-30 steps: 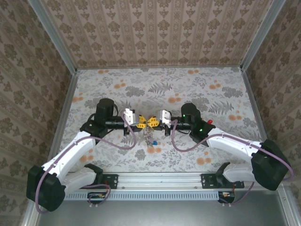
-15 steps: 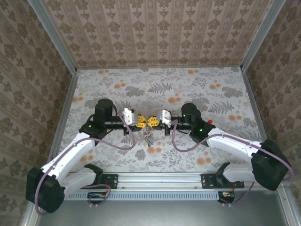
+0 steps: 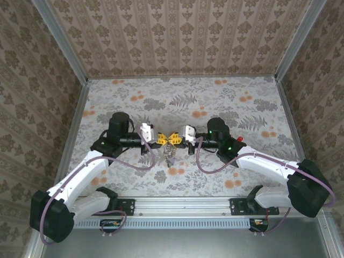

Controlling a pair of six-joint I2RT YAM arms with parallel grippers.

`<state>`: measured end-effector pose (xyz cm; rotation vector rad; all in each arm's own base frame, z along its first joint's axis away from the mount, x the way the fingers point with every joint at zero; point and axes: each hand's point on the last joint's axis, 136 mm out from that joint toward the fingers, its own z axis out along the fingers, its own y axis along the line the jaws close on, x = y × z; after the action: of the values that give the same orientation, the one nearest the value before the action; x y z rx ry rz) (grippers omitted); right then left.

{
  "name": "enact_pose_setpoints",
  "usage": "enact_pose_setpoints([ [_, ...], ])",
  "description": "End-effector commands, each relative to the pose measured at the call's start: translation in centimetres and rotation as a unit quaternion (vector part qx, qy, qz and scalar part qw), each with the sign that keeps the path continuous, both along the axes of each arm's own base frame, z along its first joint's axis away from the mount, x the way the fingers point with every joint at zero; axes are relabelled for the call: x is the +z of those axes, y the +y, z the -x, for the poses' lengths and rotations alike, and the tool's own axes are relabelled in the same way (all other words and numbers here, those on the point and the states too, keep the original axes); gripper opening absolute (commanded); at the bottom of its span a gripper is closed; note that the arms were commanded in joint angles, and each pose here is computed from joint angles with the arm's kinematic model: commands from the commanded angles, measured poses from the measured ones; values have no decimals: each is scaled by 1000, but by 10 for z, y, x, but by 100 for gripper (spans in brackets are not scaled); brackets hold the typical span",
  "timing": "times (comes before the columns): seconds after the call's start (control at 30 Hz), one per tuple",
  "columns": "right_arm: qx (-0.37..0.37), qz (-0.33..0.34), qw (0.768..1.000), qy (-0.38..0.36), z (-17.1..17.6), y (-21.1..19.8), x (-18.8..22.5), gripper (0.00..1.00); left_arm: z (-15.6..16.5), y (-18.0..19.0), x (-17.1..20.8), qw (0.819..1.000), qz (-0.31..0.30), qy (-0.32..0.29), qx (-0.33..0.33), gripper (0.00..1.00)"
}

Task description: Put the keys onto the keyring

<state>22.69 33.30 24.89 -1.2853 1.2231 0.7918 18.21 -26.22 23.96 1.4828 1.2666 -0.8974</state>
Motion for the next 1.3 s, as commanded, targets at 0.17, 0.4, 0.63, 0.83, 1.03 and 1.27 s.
enact_pose_setpoints([
  [0.17, -14, -9, 999, -27, -2, -2, 10, 16, 7, -9, 17, 998, 9, -55, -15, 0],
  [0.4, -17, -6, 999, -29, -2, -3, 9, 22, 6, -9, 16, 998, 9, -56, -15, 0],
  [0.63, -18, -2, 999, -31, 0, -6, 8, 20, 5, -8, 10, 999, -7, -51, -10, 0],
  [0.83, -7, 2, 1000, -29, 3, -5, 6, 0, 3, -8, 8, 999, -11, -46, -3, 0],
  [1.03, -11, -19, 999, -41, 4, -7, 16, 0, 8, -7, 12, 999, 4, -44, -8, 21],
  [1.27, -13, -33, 998, -46, 4, -7, 21, 0, 9, -8, 14, 999, 12, -40, -12, 20],
])
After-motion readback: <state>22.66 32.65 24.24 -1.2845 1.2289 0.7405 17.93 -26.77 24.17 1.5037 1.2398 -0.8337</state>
